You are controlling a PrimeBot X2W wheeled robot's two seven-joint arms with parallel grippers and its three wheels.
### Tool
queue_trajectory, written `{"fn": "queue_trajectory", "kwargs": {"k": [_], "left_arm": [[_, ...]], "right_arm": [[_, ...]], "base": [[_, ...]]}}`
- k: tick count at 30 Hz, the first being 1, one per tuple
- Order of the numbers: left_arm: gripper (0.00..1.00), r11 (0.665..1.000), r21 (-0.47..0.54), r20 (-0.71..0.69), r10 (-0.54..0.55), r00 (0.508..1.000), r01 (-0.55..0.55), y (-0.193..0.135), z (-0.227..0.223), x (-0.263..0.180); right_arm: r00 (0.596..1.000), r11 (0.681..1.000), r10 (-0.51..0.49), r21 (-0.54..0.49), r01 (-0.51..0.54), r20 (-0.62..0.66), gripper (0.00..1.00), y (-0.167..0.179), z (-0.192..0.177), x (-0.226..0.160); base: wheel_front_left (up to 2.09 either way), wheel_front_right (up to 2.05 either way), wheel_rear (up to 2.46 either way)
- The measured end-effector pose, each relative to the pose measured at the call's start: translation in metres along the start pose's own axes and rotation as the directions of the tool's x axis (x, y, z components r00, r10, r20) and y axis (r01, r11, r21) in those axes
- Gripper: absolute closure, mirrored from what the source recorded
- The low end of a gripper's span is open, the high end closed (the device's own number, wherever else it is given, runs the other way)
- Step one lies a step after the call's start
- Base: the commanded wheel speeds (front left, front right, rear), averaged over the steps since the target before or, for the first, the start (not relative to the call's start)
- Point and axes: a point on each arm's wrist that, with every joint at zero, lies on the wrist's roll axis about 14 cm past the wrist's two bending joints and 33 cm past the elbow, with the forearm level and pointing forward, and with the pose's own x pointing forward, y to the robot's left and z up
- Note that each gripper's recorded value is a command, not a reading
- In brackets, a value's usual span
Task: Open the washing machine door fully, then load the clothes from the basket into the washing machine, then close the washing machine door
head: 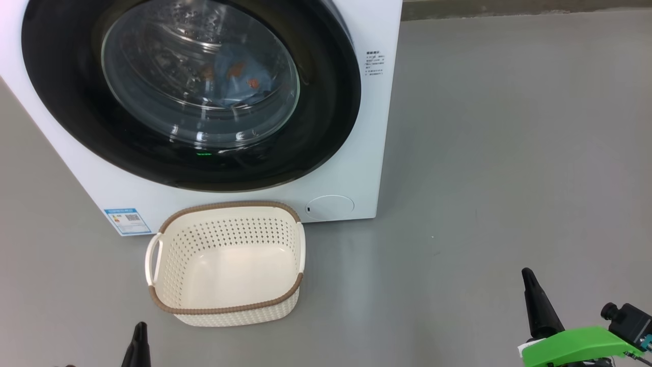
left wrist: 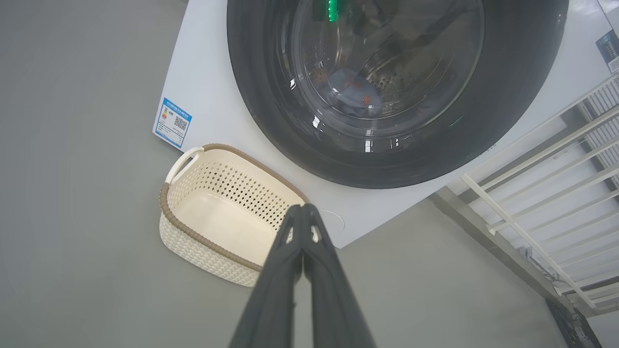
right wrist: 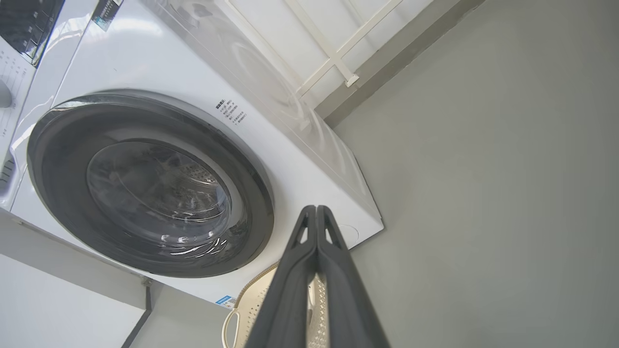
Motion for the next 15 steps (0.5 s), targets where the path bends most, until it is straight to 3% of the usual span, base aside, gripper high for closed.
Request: {"fn": "queue_trajectory", "kwargs": {"k": [15], "left_arm": [[1.00,0.987,-0.162,-0.022,0.008,1.000,-0.012,0.0004,-0.0016,0.0054]], "right_arm": [[1.000,0.986,-0.022,0.162,0.023,-0.009,1.00,-0.0050,0.0013,-0.0007]], "base": [[0.00,0.00,0.00]]}}
